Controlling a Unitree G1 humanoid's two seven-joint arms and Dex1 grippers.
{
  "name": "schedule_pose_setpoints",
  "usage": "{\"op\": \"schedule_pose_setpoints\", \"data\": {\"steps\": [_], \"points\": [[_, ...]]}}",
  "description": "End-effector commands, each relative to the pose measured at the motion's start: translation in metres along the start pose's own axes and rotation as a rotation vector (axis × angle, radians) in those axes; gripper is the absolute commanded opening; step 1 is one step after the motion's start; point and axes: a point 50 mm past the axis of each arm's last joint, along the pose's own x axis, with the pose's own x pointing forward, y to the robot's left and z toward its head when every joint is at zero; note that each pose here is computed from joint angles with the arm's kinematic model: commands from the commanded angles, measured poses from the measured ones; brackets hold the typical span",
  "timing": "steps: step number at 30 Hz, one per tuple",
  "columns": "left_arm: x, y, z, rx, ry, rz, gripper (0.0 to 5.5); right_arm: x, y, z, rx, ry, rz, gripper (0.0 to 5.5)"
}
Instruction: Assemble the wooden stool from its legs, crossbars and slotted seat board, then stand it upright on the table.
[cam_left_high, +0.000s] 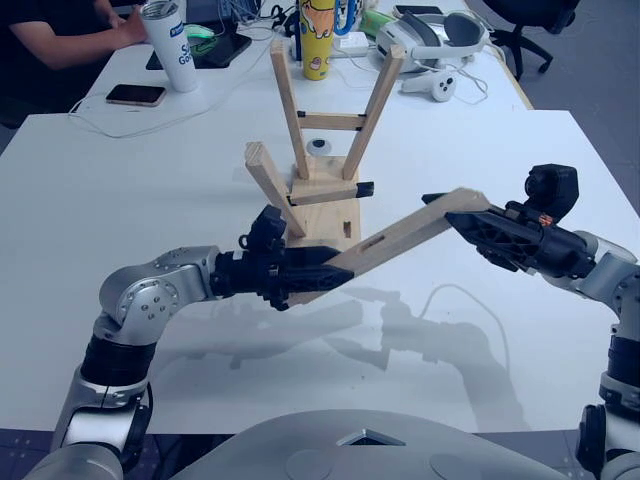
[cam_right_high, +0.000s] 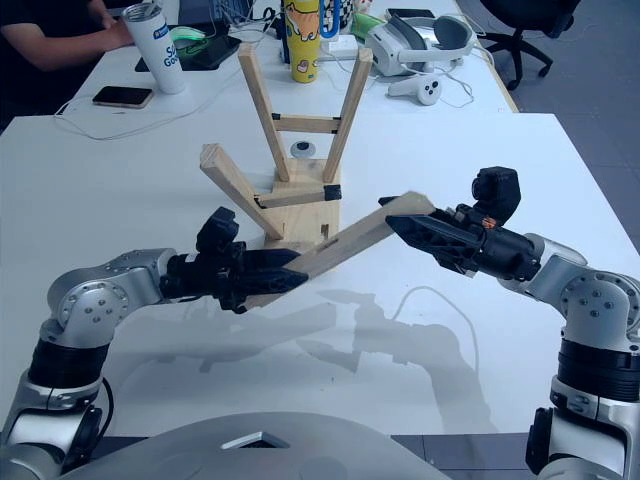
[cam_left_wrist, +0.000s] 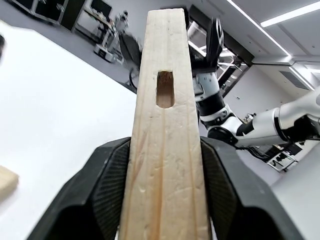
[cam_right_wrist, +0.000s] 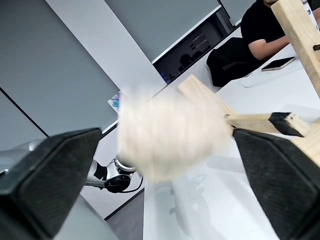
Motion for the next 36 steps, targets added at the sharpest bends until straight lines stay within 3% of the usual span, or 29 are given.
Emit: {"op": "schedule_pose_setpoints", "data": {"steps": [1, 16, 21, 22, 29, 33, 36], "points": [[-0.002, -0.001, -0.001, -0.012, 0.024, -0.006, 2.06, 0.004, -0.001, -0.007, 0.032, 0.03, 0.011, 4.22], [-0.004, -0.003, -0.003, -0.02, 0.042, -0.009, 2.06, 0.002, -0.003, -0.009, 0.016, 0.054, -0.022, 2.1], [-0.004, 0.0, -0.004, 0.002, 0.039, 0.025, 2.06, 0.001, -0.003, -0.012, 0.018, 0.063, -0.026, 2.1], [-0.003, 0.001, -0.004, 0.0, 0.029, 0.032, 2.43, 0.001, -0.003, -0.012, 0.018, 0.068, -0.028, 2.1], [-0.003, 0.007, 0.0, 0.04, -0.05, 0.101, 3.29, -0.011, -0.006, -0.012, -0.005, 0.16, -0.083, 2.1], [-0.007, 0.016, -0.017, 0.109, 0.058, 0.206, 3.74, -0.039, -0.007, 0.0, -0.048, 0.261, -0.168, 2.09], [-0.004, 0.025, -0.037, 0.313, 0.203, 0.315, 3.74, -0.051, -0.011, 0.03, -0.121, 0.249, -0.207, 2.09]]}}
